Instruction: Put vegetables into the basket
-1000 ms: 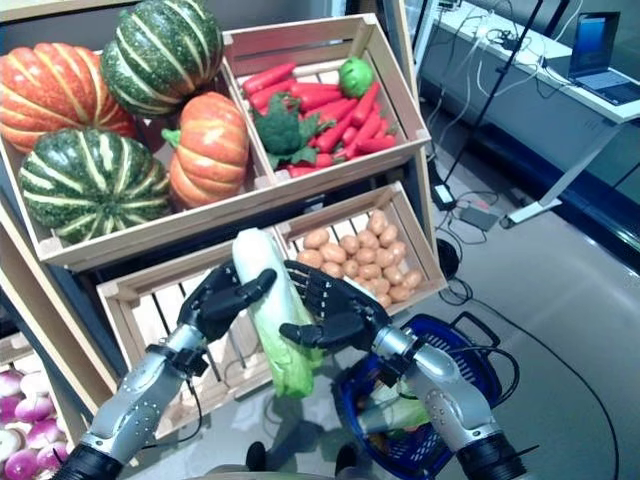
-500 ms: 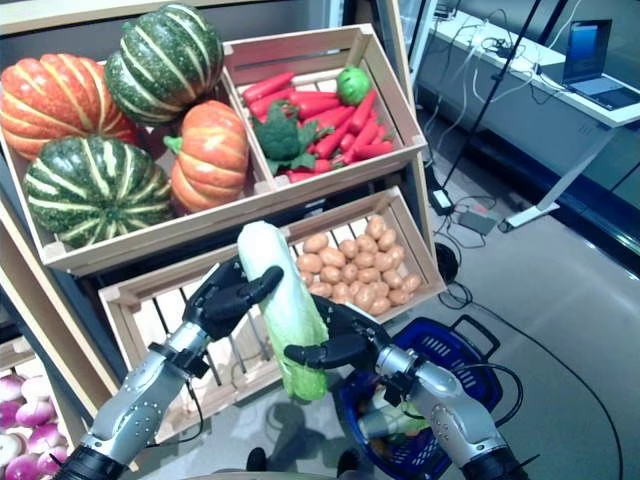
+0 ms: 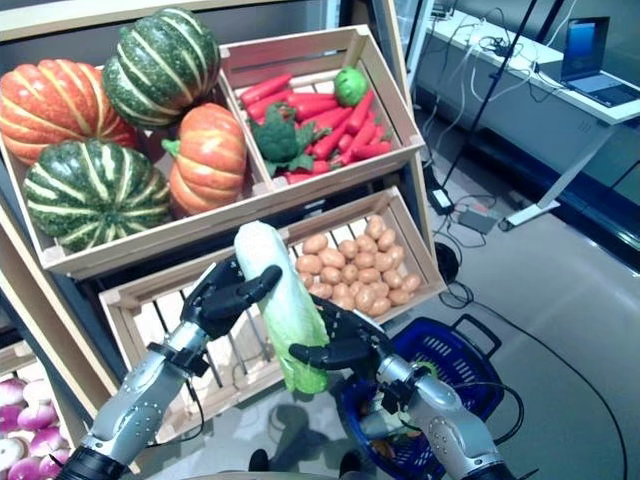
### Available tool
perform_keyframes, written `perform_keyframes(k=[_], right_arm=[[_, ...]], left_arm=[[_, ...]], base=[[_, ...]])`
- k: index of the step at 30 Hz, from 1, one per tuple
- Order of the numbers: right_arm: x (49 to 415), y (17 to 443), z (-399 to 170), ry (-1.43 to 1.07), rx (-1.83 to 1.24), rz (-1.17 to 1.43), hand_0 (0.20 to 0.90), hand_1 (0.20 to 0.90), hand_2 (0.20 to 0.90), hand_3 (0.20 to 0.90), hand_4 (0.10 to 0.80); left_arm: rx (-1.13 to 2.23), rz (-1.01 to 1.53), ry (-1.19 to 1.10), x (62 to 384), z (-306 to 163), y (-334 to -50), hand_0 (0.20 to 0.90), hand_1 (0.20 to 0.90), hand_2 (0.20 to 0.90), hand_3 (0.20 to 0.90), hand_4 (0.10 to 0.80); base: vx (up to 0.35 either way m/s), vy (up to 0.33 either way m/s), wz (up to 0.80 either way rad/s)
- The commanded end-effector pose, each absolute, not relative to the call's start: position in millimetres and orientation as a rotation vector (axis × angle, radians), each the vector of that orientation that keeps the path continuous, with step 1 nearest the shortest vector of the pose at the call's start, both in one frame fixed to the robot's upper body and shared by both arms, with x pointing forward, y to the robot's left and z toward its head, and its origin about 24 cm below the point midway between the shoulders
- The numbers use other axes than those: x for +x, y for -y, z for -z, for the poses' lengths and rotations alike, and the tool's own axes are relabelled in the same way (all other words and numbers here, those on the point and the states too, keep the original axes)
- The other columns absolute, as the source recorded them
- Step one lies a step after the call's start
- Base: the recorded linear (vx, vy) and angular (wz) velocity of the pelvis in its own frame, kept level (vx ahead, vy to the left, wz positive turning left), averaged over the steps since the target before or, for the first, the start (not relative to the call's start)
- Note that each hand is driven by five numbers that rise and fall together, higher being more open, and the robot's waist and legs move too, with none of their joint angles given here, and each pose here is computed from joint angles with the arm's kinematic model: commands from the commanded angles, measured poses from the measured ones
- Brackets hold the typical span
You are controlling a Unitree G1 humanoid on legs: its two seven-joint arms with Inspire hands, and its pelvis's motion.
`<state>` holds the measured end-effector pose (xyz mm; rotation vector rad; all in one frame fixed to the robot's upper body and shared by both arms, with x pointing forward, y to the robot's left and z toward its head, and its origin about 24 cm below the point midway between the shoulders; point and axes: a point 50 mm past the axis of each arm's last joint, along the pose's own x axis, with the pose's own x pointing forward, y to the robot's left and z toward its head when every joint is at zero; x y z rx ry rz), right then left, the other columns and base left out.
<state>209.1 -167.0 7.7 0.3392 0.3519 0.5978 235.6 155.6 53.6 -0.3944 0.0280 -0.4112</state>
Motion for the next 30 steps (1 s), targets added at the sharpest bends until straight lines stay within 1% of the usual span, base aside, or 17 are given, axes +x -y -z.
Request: perform_keyframes(k=[1, 9, 11, 18, 25, 30], right_arm=[[232.5, 190.5, -43.3, -0.135, 0.315, -0.478, 0.9, 0.9, 0.9, 0.9, 0.8], [232.8, 176.5, -42.5, -0.169, 0.297, -0.589, 0.9, 0.9, 0.9, 0.9, 0.8], [230.7, 171.6, -40.2, -0.199, 0.276, -0.656, 0.9, 0.9, 0.9, 0.9, 0.8], [229.4, 162.4, -39.2, -0.254, 0.237, -0.77, 0.9, 0.9, 0.9, 0.9, 0.8], [228.0, 157.7, -36.4, -0.297, 0.224, -0.818, 0.9, 0.9, 0.9, 0.9, 0.8], [222.1, 154.1, -30.0, -0.353, 0.186, -0.878, 0.9, 0.9, 0.9, 0.9, 0.8]], left_arm=[[-0.4, 0.491, 0.338, 248.9, -122.0, -157.9, 0.3, 0.3, 0.3, 0.3, 0.4], [-0.384, 0.543, 0.314, 251.1, -121.8, -148.3, 0.3, 0.3, 0.3, 0.3, 0.4], [-0.37, 0.595, 0.307, 250.4, -121.8, -143.4, 0.3, 0.3, 0.3, 0.3, 0.4], [-0.309, 0.739, 0.273, 247.4, -120.1, -129.4, 0.3, 0.3, 0.3, 0.3, 0.4], [-0.326, 0.814, 0.286, 245.3, -124.1, -123.0, 0.3, 0.3, 0.3, 0.3, 0.4], [-0.322, 0.928, 0.289, 239.5, -127.0, -111.1, 0.3, 0.3, 0.3, 0.3, 0.4]], base=[[0.0, 0.0, 0.0], [0.001, 0.001, -0.02], [0.0, 0.0, 0.0], [0.0, 0.0, 0.0], [0.0, 0.0, 0.0], [0.0, 0.0, 0.0]])
